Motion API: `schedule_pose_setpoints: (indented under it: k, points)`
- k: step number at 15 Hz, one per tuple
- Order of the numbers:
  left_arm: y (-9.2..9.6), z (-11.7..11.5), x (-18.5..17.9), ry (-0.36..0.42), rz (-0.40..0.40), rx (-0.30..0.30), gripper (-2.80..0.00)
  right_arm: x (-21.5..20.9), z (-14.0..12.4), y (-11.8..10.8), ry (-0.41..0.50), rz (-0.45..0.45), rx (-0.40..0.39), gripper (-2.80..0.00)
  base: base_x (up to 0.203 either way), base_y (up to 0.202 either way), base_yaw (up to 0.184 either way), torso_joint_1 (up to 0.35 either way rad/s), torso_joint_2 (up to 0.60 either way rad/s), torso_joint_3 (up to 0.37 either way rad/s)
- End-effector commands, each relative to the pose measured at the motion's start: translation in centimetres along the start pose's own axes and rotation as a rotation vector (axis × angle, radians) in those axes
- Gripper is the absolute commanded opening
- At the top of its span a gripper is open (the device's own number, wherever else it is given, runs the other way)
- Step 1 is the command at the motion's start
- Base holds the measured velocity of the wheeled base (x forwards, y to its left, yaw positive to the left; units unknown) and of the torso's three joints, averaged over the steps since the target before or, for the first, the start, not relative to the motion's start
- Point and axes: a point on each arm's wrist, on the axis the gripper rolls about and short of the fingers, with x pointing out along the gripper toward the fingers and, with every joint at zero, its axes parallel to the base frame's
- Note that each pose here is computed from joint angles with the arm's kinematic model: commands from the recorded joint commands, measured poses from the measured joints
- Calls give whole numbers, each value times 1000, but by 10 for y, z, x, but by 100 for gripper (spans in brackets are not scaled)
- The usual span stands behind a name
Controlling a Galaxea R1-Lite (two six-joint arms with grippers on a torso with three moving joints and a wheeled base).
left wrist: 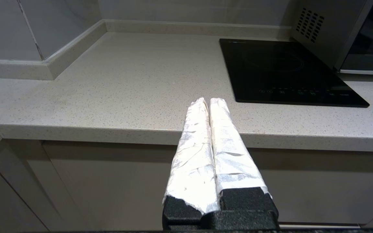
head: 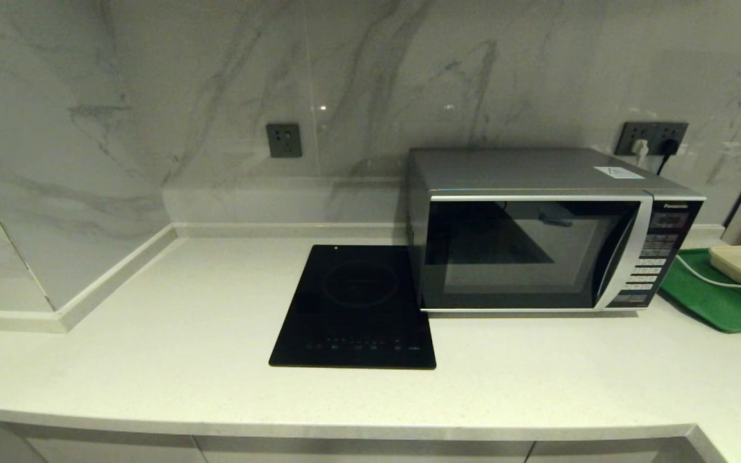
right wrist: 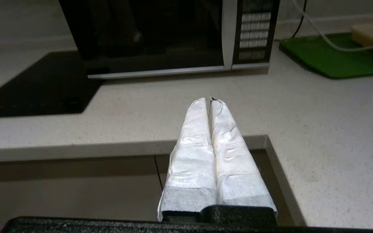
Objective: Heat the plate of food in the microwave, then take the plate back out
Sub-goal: Open the microwave oven
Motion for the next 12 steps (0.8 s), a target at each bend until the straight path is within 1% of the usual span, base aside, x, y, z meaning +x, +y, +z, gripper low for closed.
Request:
schedule_pose_setpoints:
  k: [1, 2, 3, 4, 5, 7, 8, 9, 10, 12]
  points:
    - [0, 0, 0, -1, 1, -1, -280, -13, 42, 4, -95, 5, 16, -280, 0, 0, 0, 0, 0, 0]
    - [0, 0, 0, -1, 1, -1, -280, -25, 72, 6, -146, 11, 28, -280, 0, 0, 0, 0, 0, 0]
    - [0, 0, 0, -1, 1, -1, -280, -35, 102, 9, -174, 12, 38, -280, 0, 0, 0, 0, 0, 0]
    - [0, 0, 0, -1, 1, -1, -280, -38, 131, 12, -177, 5, 45, -280, 0, 0, 0, 0, 0, 0]
    - [0, 0, 0, -1, 1, -1, -280, -26, 155, 15, -123, -38, 47, -280, 0, 0, 0, 0, 0, 0]
    - [0, 0, 0, -1, 1, -1, -280, 19, 193, 19, 14, -177, 34, -280, 0, 0, 0, 0, 0, 0]
    - [0, 0, 0, -1, 1, -1, -280, 44, 209, 20, 67, -243, 13, -280, 0, 0, 0, 0, 0, 0]
    - [0, 0, 0, -1, 1, -1, -280, 73, 221, 20, 129, -318, -30, -280, 0, 0, 0, 0, 0, 0]
    - [0, 0, 0, -1, 1, -1, -280, 104, 226, 18, 197, -405, -78, -280, 0, 0, 0, 0, 0, 0]
    - [0, 0, 0, -1, 1, -1, -280, 167, 223, 13, 329, -583, -162, -280, 0, 0, 0, 0, 0, 0]
